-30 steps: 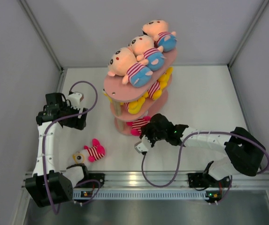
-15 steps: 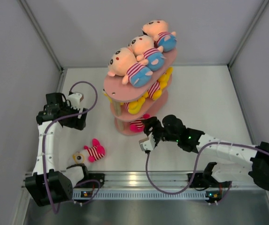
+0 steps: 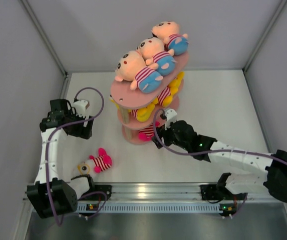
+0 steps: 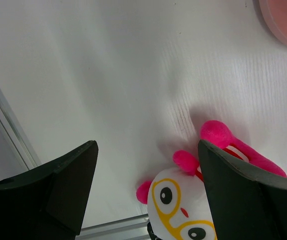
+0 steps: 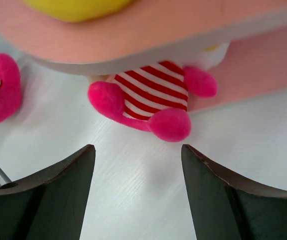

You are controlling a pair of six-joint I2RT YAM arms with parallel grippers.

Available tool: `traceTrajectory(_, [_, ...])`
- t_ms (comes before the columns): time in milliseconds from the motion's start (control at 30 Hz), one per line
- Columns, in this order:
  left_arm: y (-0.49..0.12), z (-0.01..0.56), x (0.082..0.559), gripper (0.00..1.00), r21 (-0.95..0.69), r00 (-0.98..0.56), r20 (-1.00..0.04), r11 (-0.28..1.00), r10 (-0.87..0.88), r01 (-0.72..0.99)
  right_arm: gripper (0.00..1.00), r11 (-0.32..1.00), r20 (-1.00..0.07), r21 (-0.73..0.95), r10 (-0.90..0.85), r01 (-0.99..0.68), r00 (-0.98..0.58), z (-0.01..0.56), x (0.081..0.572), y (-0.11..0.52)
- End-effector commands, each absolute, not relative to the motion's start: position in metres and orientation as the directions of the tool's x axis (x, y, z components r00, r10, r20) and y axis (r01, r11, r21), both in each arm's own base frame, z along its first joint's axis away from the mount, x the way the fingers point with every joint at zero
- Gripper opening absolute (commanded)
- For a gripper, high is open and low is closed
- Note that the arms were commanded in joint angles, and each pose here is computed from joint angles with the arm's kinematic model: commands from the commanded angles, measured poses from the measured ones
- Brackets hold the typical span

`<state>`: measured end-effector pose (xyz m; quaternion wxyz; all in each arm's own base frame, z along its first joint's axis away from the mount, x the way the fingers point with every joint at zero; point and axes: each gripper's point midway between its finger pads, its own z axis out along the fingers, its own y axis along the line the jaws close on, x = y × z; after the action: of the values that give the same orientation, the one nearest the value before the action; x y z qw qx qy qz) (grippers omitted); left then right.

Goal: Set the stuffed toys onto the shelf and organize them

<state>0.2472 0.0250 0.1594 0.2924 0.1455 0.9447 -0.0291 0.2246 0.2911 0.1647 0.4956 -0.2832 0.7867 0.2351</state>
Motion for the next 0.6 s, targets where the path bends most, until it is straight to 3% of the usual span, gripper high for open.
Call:
traceTrajectory(0, [0.025, 0.155, 0.245, 0.87, 0.029, -0.797, -0.550, 0.960, 0.248, 0.279, 0.70, 0.783, -0.762, 0.496, 0.184, -0.376, -0.621, 0.158, 0.242, 0.298])
traceTrajectory(200, [0.025, 0.151, 0.239, 0.87, 0.033, -0.797, -0.547, 0.957, 0.258, 0.287, 0.67, 0.743, -0.715, 0.615, 0.386, -0.264, -0.583, 0.157, 0.272, 0.286])
traceTrajectory(333, [0.025, 0.146, 0.239, 0.87, 0.027, -0.806, -0.534, 0.958, 0.256, 0.287, 0.65, 0.687, -0.716, 0.643, 0.382, -0.339, -0.584, 0.160, 0.276, 0.296])
traceTrajectory(567, [0.023, 0.145, 0.241, 0.87, 0.014, -0.807, -0.531, 0.956, 0.256, 0.294, 0.60, 0.711, -0.651, 0.657, 0.367, -0.252, -0.665, 0.127, 0.277, 0.299])
